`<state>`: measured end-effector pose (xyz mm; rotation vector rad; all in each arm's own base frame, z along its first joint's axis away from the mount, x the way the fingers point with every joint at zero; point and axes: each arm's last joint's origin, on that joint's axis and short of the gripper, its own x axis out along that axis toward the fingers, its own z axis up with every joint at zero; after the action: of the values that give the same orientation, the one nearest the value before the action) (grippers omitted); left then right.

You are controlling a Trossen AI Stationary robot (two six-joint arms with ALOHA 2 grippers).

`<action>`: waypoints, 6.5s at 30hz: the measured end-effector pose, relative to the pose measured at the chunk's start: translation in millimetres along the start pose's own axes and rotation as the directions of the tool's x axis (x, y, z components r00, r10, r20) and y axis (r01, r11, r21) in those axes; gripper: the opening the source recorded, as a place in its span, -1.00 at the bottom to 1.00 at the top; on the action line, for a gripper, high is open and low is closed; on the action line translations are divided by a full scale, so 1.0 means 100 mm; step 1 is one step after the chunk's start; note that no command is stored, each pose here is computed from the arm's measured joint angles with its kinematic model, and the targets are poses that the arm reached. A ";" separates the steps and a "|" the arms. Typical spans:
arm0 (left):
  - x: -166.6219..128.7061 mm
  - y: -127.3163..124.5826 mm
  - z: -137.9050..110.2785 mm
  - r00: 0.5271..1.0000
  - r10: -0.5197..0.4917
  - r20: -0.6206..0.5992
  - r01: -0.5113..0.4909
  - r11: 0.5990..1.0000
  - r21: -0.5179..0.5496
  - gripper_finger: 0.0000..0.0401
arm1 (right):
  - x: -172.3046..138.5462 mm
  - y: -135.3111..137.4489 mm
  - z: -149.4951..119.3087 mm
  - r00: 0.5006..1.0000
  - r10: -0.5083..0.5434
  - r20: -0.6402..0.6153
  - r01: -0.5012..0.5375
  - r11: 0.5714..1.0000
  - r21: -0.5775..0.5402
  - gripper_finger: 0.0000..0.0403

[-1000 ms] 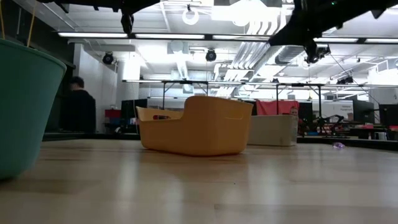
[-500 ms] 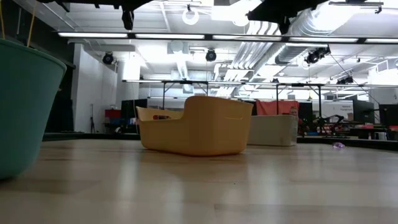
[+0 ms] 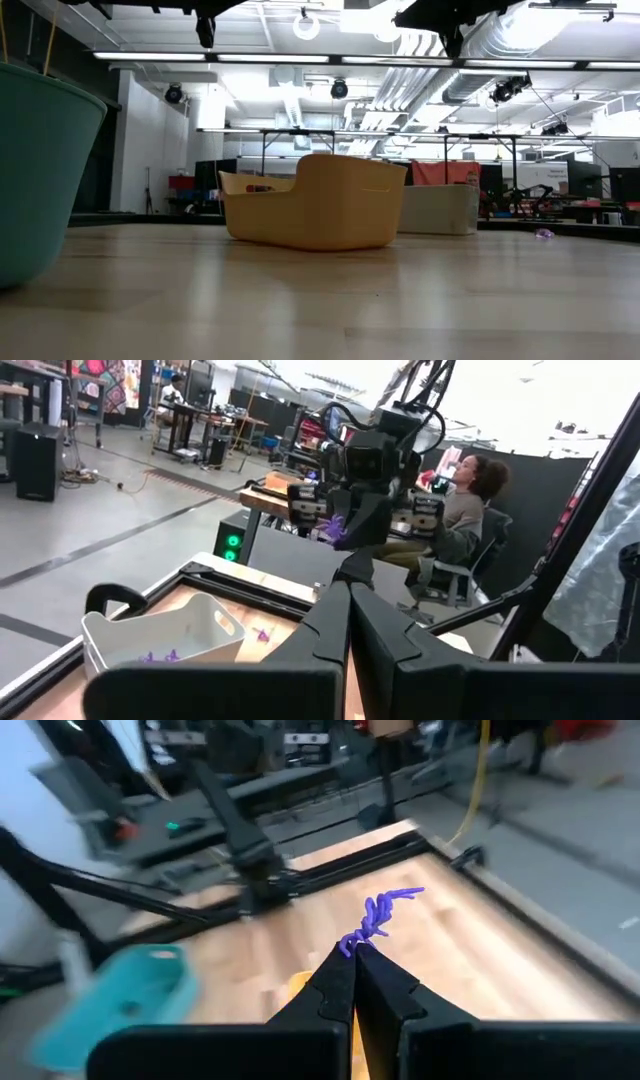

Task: Sort Halloween decoration
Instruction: Put the purple spider toy into the orange bin, then put the purple witch hat toy into the white bin

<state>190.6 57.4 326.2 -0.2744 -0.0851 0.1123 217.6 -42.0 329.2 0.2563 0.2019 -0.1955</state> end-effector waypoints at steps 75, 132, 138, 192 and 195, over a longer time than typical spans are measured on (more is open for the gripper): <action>0.00 0.01 -0.02 1.000 0.006 -0.020 -0.005 1.000 0.029 -1.00 | 0.05 0.57 -0.50 0.962 -0.093 -0.258 0.146 0.969 0.197 -0.15; 0.12 0.04 -0.06 1.000 -0.007 -0.007 0.008 0.987 0.163 -1.00 | 0.36 -0.36 -0.17 0.989 -0.081 -0.120 0.098 0.986 0.138 -1.00; 0.12 0.04 -0.06 1.000 -0.005 -0.007 0.006 0.987 0.162 -1.00 | 0.15 -0.56 -0.60 0.782 -0.220 -0.584 0.391 0.902 0.184 -1.00; 0.12 0.04 -0.06 1.000 0.002 -0.006 -0.001 0.991 0.137 -1.00 | -0.07 -1.64 -1.53 0.155 -0.188 -0.970 0.544 0.835 -0.075 -0.30; 0.12 0.04 -0.06 1.000 0.002 -0.006 -0.001 0.991 0.136 -1.00 | -0.04 -1.68 -1.57 0.144 -0.205 -0.968 0.564 0.821 -0.089 -0.30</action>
<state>202.5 61.6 320.4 -0.1389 -0.0709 0.1185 150.5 -158.2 142.5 0.6289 1.5673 -0.6090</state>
